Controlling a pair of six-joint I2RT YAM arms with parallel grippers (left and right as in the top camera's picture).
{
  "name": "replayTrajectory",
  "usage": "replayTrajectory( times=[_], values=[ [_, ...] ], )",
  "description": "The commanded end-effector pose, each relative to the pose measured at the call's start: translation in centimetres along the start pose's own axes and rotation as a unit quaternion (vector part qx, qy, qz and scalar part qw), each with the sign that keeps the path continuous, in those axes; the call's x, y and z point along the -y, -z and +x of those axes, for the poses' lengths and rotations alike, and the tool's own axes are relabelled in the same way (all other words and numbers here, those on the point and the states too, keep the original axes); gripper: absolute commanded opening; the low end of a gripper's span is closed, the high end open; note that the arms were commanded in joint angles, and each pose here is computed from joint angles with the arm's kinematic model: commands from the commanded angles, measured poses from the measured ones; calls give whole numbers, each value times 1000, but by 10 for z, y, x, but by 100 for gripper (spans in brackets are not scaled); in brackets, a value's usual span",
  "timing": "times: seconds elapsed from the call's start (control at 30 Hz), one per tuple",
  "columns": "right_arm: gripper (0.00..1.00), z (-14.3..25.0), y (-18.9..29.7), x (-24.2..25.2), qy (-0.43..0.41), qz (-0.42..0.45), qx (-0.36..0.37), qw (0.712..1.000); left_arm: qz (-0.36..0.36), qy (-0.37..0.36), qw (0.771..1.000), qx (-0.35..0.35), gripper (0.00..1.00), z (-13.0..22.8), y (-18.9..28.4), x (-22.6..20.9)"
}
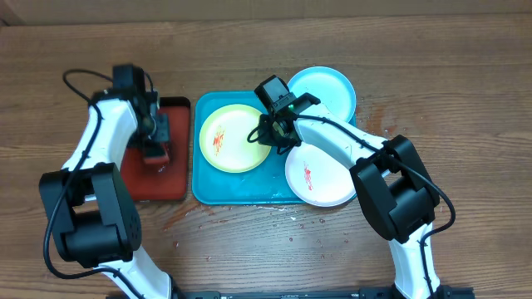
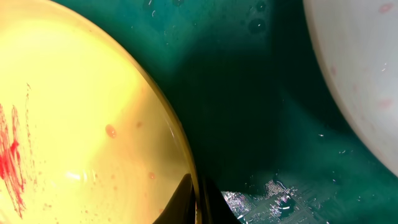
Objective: Clean dirty plates on tray and stack at the side
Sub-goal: 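Carry the sponge with the left gripper onto the yellow plate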
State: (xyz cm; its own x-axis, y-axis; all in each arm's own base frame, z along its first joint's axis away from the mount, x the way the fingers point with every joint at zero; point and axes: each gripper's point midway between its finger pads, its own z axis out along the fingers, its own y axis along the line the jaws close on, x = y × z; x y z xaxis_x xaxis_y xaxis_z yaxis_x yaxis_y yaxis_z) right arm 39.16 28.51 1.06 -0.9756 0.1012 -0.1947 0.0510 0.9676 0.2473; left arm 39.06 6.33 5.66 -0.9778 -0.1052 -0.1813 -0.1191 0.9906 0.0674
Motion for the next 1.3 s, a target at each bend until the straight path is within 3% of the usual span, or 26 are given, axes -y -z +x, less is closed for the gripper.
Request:
replayTrajectory(
  times=[0.0, 0.17, 0.27, 0.37, 0.63, 0.93, 1.27],
  values=[
    [4, 5, -1, 5, 4, 12, 0, 1000, 9, 3, 998, 57, 4, -42, 47, 1],
    [4, 7, -1, 3, 3, 5, -6, 1000, 85, -40, 993, 70, 4, -52, 82, 38],
    [4, 8, -1, 2, 2, 0, -10, 1000, 149, -66, 985, 61, 4, -45, 85, 78],
    [4, 10, -1, 0, 0, -9, -18, 1000, 164, -92, 981, 50, 4, -34, 77, 107],
    [4, 17, 0, -6, 14, -37, -44, 998, 111, -70, 991, 30, 4, -9, 33, 138],
    [4, 24, 2, -12, 18, -63, -68, 996, 18, -40, 998, 42, 4, 0, -2, 115],
    [4, 23, 2, -11, 18, -59, -64, 996, 34, -62, 996, 55, 4, 6, -18, 129]
  ],
)
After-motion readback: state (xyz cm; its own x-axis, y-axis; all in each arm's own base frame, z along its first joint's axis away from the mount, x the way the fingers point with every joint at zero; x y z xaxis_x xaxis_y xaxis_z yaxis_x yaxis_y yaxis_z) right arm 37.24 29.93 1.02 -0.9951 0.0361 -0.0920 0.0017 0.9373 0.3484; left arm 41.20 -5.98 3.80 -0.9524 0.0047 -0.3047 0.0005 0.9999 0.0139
